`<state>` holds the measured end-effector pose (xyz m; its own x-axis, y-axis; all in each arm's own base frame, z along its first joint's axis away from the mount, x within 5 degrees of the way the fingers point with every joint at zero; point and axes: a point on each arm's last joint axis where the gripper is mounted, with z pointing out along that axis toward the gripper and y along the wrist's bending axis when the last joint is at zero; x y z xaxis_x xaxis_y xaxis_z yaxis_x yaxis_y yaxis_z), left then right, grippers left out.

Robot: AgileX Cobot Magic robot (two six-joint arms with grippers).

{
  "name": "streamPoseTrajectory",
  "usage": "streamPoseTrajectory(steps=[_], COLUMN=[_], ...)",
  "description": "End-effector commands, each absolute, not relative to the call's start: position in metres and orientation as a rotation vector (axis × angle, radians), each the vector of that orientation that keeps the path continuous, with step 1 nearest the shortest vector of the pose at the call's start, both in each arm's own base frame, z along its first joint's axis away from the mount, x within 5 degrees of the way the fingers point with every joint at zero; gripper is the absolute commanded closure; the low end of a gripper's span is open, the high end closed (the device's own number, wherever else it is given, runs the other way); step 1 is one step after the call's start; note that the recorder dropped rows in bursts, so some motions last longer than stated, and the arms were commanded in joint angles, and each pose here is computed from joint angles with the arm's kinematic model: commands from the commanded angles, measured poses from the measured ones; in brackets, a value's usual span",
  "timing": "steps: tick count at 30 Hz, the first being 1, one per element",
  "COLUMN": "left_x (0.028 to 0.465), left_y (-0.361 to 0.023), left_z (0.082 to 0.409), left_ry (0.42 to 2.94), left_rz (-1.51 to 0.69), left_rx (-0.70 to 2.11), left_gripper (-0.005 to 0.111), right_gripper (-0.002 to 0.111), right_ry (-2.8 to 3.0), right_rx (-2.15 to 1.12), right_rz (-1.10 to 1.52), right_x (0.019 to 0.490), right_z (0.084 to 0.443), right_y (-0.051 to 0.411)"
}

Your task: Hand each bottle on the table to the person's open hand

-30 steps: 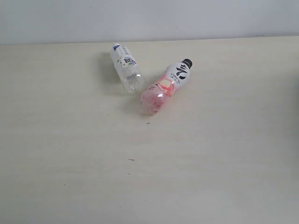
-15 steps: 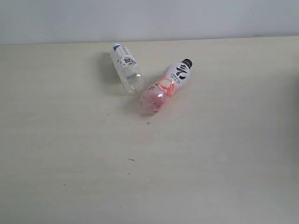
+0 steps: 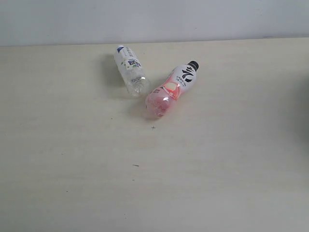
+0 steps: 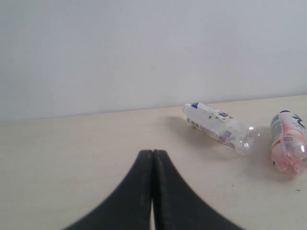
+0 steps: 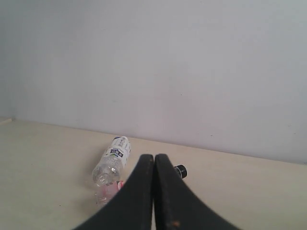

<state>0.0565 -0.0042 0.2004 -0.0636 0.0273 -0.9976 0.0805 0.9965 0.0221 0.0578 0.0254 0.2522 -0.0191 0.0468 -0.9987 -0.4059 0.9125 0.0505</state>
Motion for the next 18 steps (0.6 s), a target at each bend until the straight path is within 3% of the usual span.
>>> streamPoseTrajectory(steps=[1, 18], left_x=[0.0562, 0.0562], left_y=[-0.0045, -0.0046], left_z=[0.2005, 0.2018], left_ry=[1.622, 1.607], left_rz=[-0.053, -0.046], left_rx=[0.082, 0.090], left_gripper=[0.107, 0.107], right_gripper=[0.108, 0.108], right_ry=[1.558, 1.558], right_rx=[-0.290, -0.290], right_rz=[0.361, 0.361], right_x=[0.0576, 0.0576], right_z=[0.2506, 0.2506], right_y=[0.0250, 0.0250])
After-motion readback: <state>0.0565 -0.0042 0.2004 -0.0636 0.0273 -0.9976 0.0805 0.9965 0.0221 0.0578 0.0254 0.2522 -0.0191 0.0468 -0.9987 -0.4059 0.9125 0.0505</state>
